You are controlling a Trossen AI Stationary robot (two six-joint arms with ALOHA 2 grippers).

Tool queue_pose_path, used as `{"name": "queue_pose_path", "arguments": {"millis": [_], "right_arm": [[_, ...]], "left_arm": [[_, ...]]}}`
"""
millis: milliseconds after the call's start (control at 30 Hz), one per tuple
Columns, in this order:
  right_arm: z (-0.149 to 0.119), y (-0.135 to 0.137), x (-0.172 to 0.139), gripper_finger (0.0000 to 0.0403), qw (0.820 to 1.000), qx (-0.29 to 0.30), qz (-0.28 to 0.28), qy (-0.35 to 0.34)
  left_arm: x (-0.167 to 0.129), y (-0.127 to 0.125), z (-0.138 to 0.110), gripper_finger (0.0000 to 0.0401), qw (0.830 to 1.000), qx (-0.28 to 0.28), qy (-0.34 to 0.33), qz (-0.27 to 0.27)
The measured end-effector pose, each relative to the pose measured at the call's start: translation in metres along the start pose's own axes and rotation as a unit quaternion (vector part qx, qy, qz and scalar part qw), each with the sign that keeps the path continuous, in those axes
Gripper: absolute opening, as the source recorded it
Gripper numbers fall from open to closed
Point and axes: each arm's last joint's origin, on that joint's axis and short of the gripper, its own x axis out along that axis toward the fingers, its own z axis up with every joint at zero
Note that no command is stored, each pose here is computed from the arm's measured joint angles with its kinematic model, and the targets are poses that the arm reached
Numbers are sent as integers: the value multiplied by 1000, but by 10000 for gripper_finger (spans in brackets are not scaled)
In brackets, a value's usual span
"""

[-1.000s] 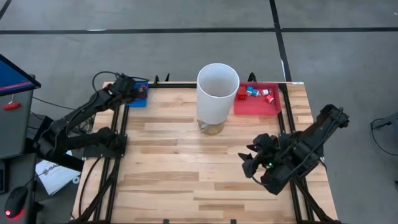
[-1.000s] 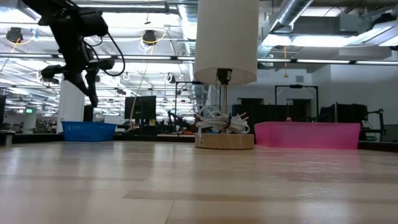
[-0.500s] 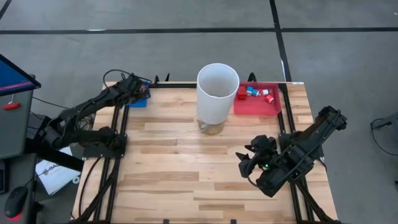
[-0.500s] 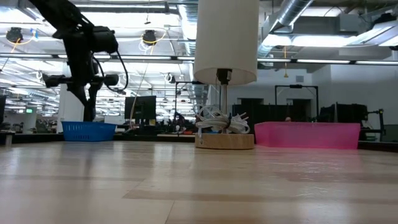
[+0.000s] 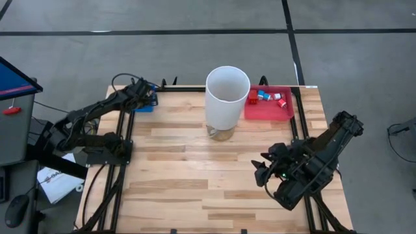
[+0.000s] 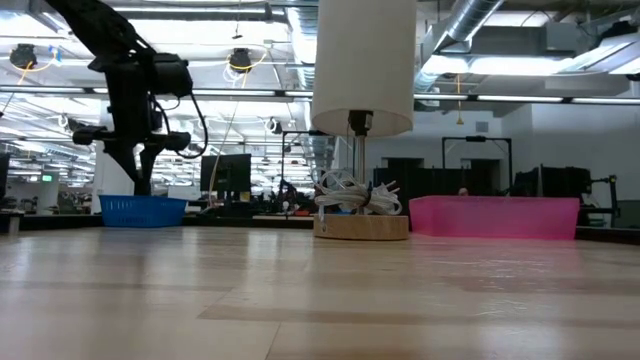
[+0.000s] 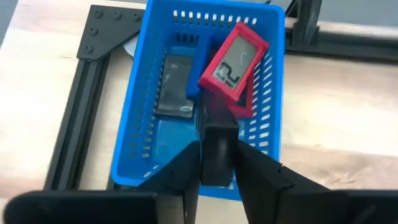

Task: Pick & Place Office items
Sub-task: Put the black digital timer into the blue bin, then return to Home Position

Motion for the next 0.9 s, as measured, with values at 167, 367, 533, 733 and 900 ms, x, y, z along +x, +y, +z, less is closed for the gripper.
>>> {"name": "queue_pose_path", "arguments": {"millis": [167,367,533,733,900], "right_arm": [[-1,0,-1,235,1000,0,1,1],[-1,0,-1,235,1000,2,1,1],[-1,-1,-3,235,1000,5,5,-11],[0,-7,-9,235,999,31,7,-38],[5,-10,-10,235,999,33,9,-39]], "left_arm": [[-1,3,-2,113,1000,1,-9,-5],[-8,8,-3,144,999,1,-39,-30],[-28,15,0,169,993,27,-60,-95],[-50,28,-15,174,963,116,-58,-237],[-52,32,-36,162,905,130,-81,-397]]}}
